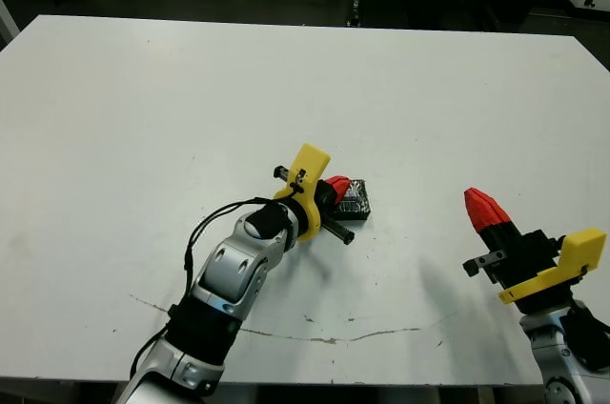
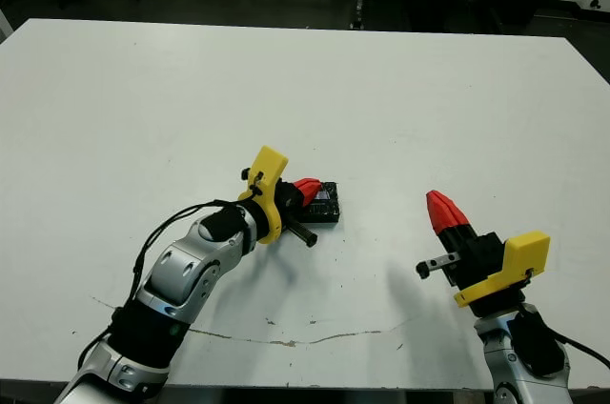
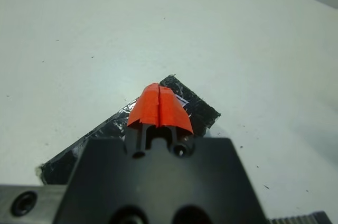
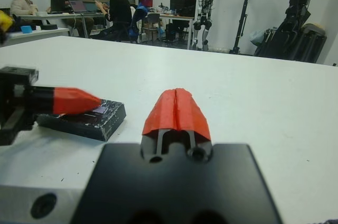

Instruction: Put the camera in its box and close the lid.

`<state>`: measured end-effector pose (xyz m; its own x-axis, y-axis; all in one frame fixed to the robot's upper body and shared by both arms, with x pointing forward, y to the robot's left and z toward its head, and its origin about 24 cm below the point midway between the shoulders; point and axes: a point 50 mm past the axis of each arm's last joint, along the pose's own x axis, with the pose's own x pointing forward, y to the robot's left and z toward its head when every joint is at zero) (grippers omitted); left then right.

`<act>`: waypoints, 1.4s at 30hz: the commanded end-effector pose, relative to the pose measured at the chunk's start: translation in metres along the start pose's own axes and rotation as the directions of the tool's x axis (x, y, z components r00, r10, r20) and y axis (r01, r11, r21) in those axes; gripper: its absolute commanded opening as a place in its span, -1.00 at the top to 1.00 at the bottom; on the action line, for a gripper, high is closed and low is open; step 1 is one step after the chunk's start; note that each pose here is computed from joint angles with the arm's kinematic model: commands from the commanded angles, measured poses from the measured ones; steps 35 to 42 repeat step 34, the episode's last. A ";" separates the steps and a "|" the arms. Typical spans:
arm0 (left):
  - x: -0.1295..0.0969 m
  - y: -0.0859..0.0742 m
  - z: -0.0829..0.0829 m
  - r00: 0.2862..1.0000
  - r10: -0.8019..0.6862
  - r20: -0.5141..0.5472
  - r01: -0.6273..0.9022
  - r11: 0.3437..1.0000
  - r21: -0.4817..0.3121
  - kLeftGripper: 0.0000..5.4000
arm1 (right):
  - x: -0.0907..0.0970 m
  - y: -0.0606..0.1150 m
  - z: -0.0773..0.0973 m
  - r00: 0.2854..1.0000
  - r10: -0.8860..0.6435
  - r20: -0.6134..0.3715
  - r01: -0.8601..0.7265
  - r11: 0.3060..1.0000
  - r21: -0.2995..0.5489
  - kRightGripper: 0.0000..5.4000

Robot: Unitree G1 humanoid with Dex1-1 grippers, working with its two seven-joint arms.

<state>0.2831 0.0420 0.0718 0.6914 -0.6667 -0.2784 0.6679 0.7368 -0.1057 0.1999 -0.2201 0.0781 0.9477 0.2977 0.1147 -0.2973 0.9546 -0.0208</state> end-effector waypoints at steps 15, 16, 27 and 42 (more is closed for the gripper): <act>-0.090 0.058 0.054 0.774 0.182 0.607 -0.347 0.923 0.165 0.99 | 0.008 0.001 0.007 0.994 -0.100 0.037 0.098 0.994 0.053 1.00; -0.094 0.060 0.053 0.763 0.204 0.613 -0.366 0.919 0.150 0.99 | 0.009 0.001 0.008 0.993 -0.115 0.034 0.113 0.992 0.057 1.00; -0.110 0.071 0.006 0.640 0.474 0.605 -0.580 0.814 -0.024 0.99 | 0.020 0.005 0.014 0.977 -0.197 0.084 0.194 0.980 0.044 1.00; -0.104 0.065 -0.013 0.636 0.542 0.550 -0.604 0.793 -0.083 0.99 | 0.021 0.008 0.014 0.972 -0.213 0.096 0.211 0.977 0.039 1.00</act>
